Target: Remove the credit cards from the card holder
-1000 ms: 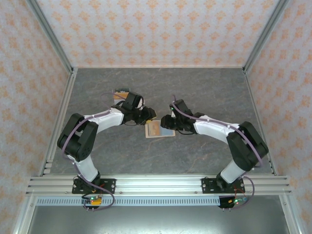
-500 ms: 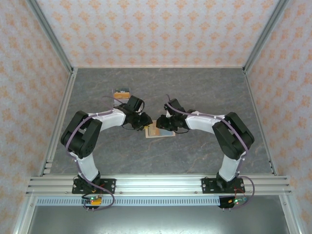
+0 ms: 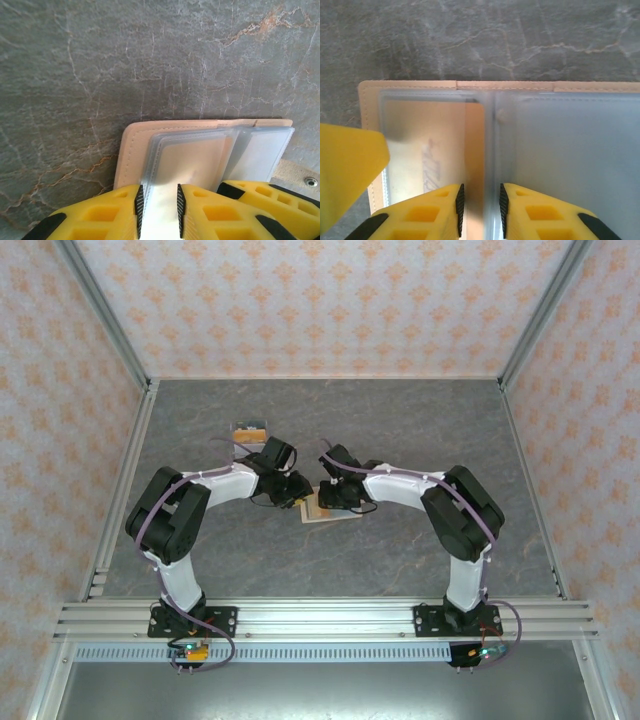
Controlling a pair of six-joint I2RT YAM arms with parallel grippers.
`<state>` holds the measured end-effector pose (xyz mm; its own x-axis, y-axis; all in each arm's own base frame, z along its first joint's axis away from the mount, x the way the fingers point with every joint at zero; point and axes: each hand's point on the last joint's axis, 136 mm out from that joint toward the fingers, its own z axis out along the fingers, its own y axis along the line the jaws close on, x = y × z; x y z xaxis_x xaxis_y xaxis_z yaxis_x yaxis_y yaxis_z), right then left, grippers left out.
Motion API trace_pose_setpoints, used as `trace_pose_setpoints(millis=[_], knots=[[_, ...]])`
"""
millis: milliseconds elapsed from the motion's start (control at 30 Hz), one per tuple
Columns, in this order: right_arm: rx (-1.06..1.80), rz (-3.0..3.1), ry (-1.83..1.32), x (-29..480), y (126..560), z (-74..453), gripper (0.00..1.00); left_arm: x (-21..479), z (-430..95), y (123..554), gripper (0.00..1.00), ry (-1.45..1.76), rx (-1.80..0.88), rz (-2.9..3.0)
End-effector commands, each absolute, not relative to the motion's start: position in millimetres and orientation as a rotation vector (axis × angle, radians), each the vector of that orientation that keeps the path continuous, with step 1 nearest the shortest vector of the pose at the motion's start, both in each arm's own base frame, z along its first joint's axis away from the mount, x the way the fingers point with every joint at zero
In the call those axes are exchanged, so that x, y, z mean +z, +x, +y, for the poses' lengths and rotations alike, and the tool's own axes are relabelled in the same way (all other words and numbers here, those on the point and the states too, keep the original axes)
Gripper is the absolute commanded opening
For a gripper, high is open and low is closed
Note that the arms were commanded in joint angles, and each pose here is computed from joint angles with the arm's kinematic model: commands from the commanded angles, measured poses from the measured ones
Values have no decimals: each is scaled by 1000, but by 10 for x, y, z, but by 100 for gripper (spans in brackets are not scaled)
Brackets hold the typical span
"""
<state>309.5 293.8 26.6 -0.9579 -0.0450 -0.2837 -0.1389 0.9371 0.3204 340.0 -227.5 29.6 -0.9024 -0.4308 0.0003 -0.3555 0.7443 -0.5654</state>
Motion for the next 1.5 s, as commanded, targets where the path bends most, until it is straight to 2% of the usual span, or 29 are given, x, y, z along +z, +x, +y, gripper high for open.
trace_pose_setpoints(millis=[0, 433, 933, 1067, 1333, 1467], knots=[[312, 2870, -133, 83, 3058, 2712, 26, 293, -2238, 3342, 28, -608, -836, 2838], [268, 2905, -97, -83, 3025, 2659, 14, 382, -2403, 3317, 29, -464, -904, 2860], [249, 2907, -87, -98, 3028, 2630, 13, 414, -2321, 3319, 29, -458, -823, 2863], [247, 2909, -89, -103, 3026, 2629, 13, 503, -2369, 3323, 27, -432, -876, 2840], [252, 2913, -90, -108, 3015, 2629, 12, 378, -2410, 3287, 26, -442, -869, 2872], [251, 2911, -91, -102, 3021, 2628, 12, 365, -2237, 3301, 25, -472, -715, 2877]])
